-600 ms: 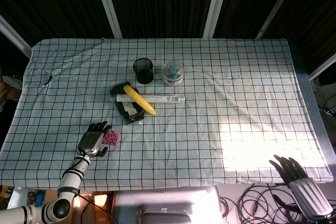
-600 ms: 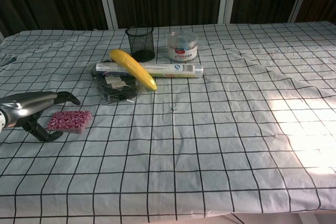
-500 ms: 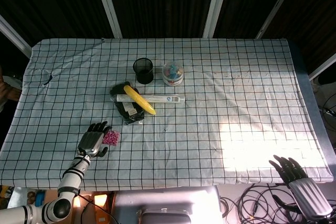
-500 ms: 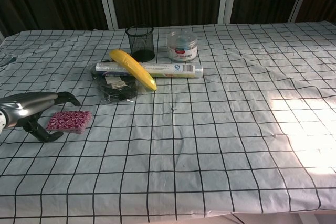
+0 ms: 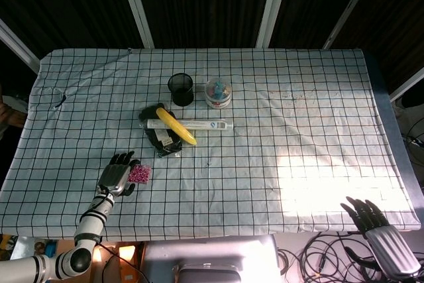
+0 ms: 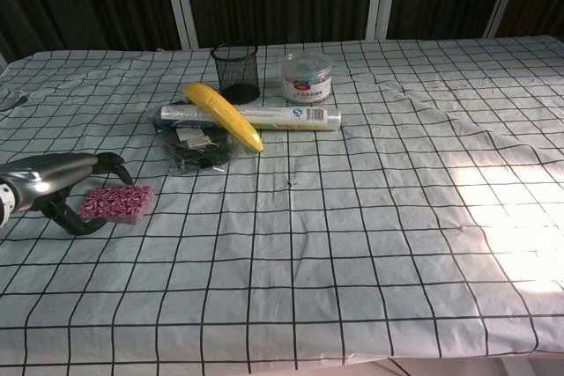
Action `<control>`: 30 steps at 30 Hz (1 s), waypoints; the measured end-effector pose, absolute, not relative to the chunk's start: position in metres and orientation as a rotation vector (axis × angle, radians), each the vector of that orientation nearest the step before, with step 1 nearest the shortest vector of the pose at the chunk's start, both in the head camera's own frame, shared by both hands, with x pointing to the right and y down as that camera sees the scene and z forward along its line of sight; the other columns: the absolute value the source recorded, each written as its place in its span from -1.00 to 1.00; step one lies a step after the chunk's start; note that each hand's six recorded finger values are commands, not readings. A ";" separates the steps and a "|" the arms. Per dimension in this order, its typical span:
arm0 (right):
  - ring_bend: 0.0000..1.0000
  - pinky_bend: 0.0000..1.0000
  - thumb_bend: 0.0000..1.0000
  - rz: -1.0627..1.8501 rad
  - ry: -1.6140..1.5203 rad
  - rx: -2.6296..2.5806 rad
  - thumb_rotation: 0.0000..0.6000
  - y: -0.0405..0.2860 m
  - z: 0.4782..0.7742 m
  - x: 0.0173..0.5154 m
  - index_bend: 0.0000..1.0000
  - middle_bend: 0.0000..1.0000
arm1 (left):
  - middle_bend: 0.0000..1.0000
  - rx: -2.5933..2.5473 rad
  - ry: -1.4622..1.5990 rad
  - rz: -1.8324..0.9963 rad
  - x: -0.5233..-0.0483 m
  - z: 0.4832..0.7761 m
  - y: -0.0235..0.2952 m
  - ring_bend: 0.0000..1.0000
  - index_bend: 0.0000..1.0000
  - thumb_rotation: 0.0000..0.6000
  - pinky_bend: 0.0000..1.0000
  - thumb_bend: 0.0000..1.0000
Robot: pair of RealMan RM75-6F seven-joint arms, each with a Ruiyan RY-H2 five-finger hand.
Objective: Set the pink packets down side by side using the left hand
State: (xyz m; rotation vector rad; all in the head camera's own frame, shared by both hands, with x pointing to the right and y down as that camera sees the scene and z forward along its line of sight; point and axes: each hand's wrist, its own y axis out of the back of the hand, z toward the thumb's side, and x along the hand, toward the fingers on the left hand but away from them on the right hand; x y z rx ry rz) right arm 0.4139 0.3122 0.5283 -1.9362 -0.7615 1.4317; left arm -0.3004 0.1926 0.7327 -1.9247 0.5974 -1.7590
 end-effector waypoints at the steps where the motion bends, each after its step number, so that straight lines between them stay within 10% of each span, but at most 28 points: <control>1: -1.00 -1.00 -0.60 1.432 -0.762 -1.936 1.00 0.312 0.528 0.414 -1.00 -1.00 | -1.00 -1.924 0.596 -1.760 -0.300 0.733 0.193 -1.00 -0.49 1.00 -1.00 -0.20; 30: -1.00 -1.00 -0.60 1.441 -0.760 -1.920 1.00 0.315 0.529 0.414 -1.00 -1.00 | -1.00 -1.767 0.650 -1.705 -0.334 0.684 0.189 -1.00 -0.25 1.00 -1.00 -0.20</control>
